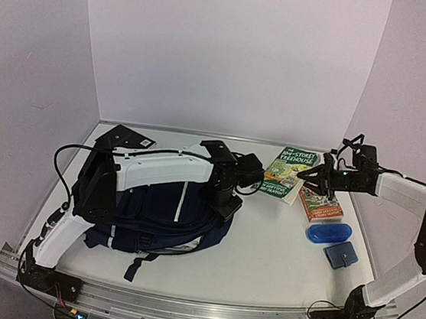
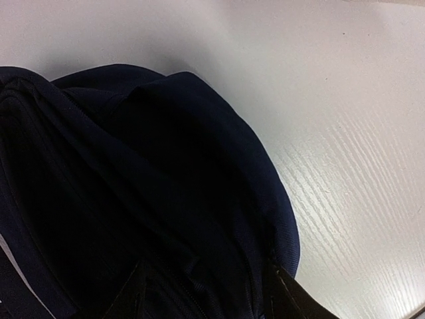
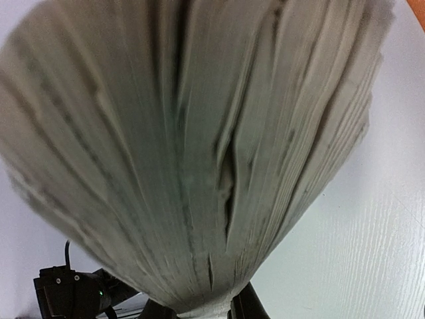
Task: Pack the student bag
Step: Place the book in the student bag.
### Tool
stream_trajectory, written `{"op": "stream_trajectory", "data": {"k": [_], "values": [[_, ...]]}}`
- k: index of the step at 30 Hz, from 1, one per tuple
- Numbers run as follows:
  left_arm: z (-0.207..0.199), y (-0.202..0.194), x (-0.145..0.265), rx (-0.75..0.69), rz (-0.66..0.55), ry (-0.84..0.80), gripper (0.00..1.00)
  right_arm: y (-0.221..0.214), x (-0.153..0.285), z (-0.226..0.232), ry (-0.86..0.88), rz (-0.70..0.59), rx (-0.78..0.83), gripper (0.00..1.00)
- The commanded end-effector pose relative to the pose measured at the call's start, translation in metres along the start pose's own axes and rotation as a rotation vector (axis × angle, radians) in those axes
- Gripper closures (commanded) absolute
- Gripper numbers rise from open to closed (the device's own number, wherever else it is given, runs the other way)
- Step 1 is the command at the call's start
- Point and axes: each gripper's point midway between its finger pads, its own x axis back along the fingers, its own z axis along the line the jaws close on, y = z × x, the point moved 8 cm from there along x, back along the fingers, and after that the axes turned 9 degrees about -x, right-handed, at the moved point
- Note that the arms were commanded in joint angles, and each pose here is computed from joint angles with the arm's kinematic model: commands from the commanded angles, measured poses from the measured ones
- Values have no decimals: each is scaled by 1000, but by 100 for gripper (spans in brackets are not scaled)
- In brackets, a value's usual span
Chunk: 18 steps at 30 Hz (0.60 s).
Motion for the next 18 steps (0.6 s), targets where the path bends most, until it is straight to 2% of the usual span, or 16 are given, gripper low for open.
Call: {"op": "stream_trajectory", "data": {"k": [1,4,7,10,11,15,18], "values": [[8,-14,-13,-61,107,124,40,3,14,37,93,-35,152,100],[8,-17,-15,-73,124,159,51,3,14,37,91,-34,152,100],[8,-16,-10,-62,114,147,72,3,14,37,91,-34,153,100],[12,-10,14,-19,59,115,93,2,14,37,93,-31,158,100],[13,-9,23,-6,35,96,97,1,14,36,94,-28,160,100],[23,-2,78,53,-128,-8,100,-4,14,34,106,-3,160,100],[35,-5,106,94,-198,-76,97,-7,14,34,117,16,162,100]]}}
